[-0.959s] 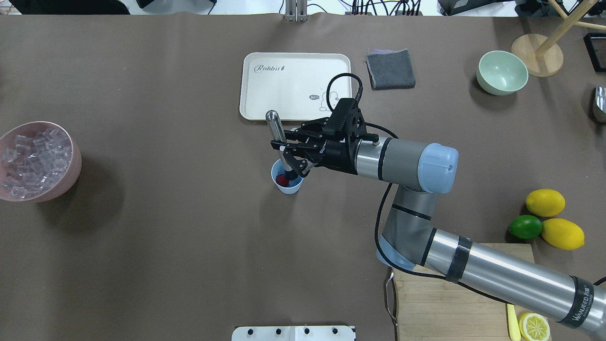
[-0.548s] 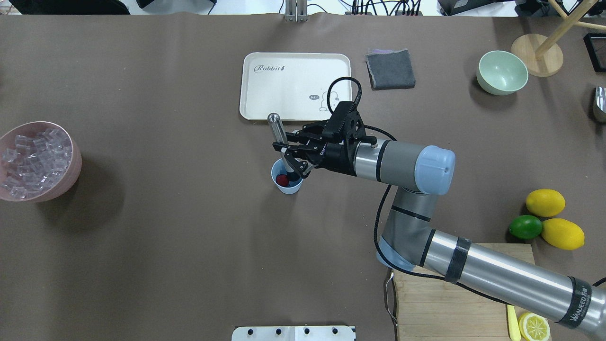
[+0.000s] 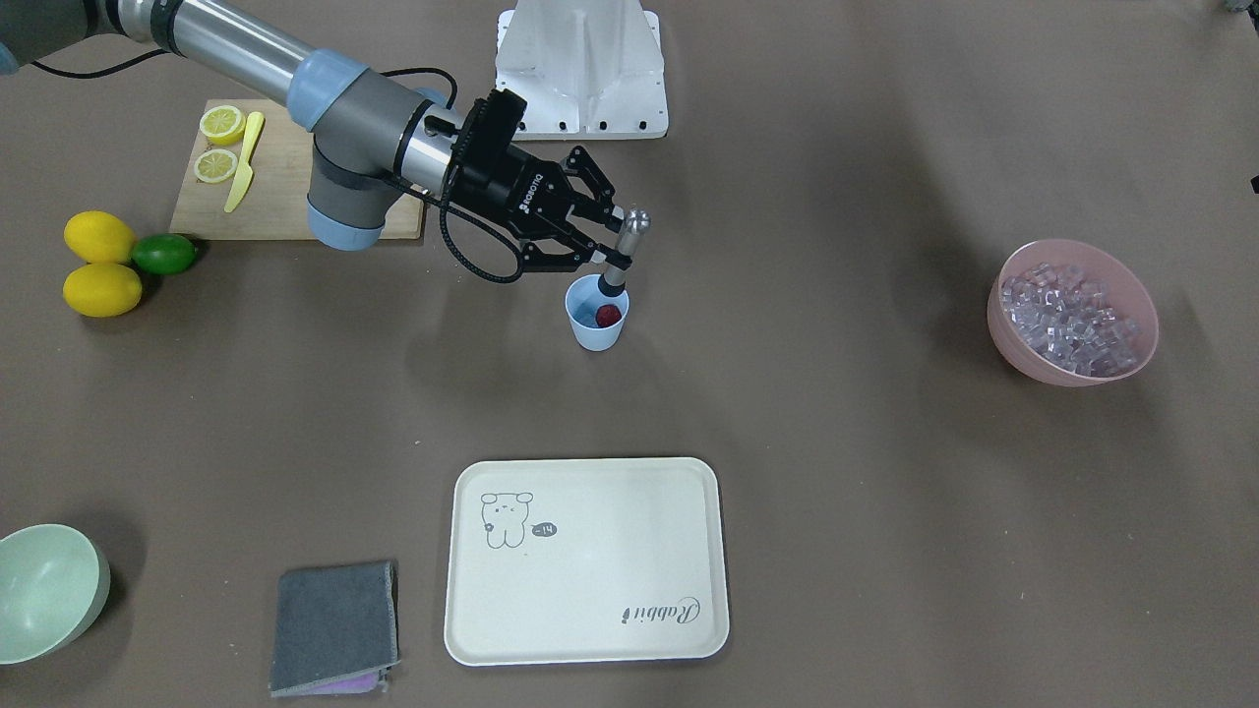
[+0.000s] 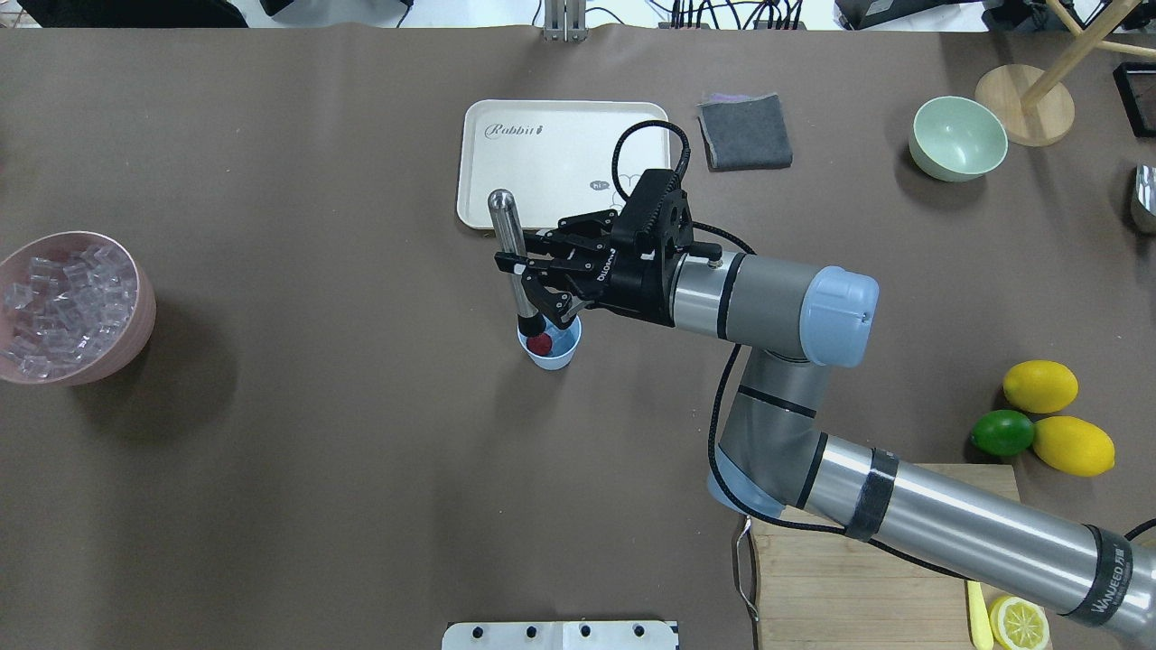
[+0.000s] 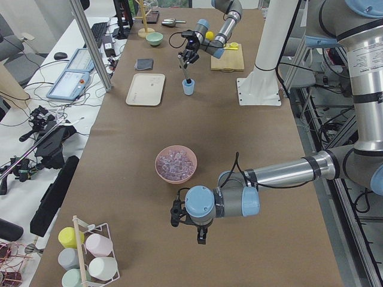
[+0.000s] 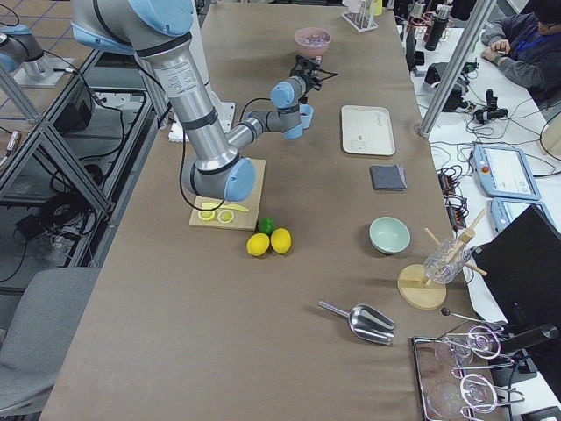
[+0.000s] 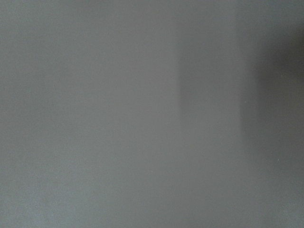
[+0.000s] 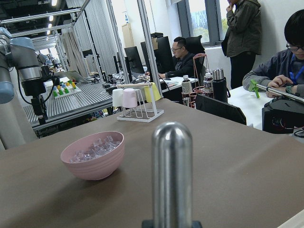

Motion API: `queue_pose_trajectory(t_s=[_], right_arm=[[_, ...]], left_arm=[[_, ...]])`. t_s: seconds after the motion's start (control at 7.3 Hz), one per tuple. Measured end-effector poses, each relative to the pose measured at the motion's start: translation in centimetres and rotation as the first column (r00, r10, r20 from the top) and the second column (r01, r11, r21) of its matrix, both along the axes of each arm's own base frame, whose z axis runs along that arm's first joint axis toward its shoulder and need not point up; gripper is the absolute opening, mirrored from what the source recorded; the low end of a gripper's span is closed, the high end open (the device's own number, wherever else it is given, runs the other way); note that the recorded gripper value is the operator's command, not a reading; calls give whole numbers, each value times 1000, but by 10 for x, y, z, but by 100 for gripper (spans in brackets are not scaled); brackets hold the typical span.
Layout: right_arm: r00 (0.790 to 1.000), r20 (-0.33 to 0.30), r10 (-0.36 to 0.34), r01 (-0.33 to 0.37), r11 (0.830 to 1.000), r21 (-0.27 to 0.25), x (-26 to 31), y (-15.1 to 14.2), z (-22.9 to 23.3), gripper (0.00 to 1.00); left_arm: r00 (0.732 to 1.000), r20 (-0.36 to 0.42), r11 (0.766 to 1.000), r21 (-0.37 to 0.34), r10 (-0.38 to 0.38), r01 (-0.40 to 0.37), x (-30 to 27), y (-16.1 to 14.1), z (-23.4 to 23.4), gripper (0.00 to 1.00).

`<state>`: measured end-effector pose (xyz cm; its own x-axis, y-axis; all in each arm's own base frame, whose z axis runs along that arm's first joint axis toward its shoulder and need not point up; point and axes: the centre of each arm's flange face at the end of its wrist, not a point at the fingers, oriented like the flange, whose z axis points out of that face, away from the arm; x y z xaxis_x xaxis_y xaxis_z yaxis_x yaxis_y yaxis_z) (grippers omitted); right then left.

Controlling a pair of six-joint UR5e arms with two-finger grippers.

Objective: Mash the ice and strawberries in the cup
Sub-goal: 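Press the muddler down into the cup with the right gripper, mashing, then lift the muddler out of the cup with the right gripper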

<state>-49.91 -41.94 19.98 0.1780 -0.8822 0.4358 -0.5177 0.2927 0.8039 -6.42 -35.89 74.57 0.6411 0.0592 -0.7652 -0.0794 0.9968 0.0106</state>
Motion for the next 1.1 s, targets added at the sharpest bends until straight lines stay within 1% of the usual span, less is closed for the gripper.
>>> queue_pose_trajectory(t_s=[0.14,0.55,0.68,0.82,1.1], right_arm=[[1000,-4,1,-1,1000,-5,0,-1,3,0],[995,-101,10,-16,998,-55,-26,-10,53,0],[994,-110,9,-16,998,-62,-32,-9,57,0],[995,-101,6,-13,998,-65,-32,-6,51,0],[999,-46,3,-6,997,-75,-14,-3,16,0]], left_arm=[[1000,0,1000,1,0,0,0,0,0,98],[1000,0,1000,3,1,-1,0,0,-1,98],[1000,0,1000,3,1,-1,0,0,-1,98],[1000,0,1000,3,1,-1,0,0,-1,98],[1000,0,1000,3,0,0,0,0,-1,98]])
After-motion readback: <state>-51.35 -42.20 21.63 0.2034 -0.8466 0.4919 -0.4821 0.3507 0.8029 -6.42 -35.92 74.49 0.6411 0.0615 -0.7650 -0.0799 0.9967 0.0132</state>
